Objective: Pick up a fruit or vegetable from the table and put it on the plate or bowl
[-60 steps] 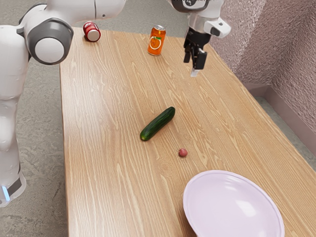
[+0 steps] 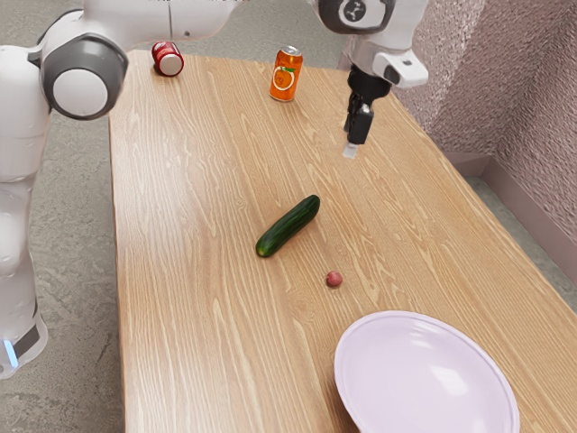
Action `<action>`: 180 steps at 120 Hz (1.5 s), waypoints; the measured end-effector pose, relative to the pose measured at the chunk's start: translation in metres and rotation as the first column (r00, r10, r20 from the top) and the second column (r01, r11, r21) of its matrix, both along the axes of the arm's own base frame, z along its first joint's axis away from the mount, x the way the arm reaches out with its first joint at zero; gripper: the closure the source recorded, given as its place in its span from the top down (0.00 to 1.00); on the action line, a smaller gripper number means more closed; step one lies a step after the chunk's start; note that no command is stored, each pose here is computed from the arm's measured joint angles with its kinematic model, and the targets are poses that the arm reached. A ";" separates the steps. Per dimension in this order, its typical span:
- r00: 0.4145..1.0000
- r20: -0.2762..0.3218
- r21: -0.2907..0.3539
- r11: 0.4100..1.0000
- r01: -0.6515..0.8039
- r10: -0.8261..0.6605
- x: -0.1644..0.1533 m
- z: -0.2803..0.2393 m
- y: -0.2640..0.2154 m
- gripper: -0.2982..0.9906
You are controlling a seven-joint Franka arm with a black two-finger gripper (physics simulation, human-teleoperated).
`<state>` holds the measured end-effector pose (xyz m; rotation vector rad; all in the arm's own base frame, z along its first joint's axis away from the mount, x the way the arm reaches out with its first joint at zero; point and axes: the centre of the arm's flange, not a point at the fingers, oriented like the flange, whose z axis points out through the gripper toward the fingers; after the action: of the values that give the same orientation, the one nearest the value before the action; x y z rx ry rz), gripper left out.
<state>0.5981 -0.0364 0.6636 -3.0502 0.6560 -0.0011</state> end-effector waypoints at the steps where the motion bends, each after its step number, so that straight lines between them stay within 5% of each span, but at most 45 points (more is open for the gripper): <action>1: 1.000 -0.001 0.000 1.000 0.013 -0.013 0.000 -0.001 -0.003 0.75; 23: 0.976 -0.051 0.001 0.977 0.212 -0.212 0.007 -0.047 -0.037 0.75; 62: 0.915 -0.052 -0.014 0.916 0.401 -0.401 0.016 -0.106 -0.058 0.75; 180: 0.819 0.010 -0.048 0.818 0.573 -0.573 -0.009 -0.205 -0.077 0.73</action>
<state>0.5886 -0.1134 0.4582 -2.7552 1.5673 -0.0198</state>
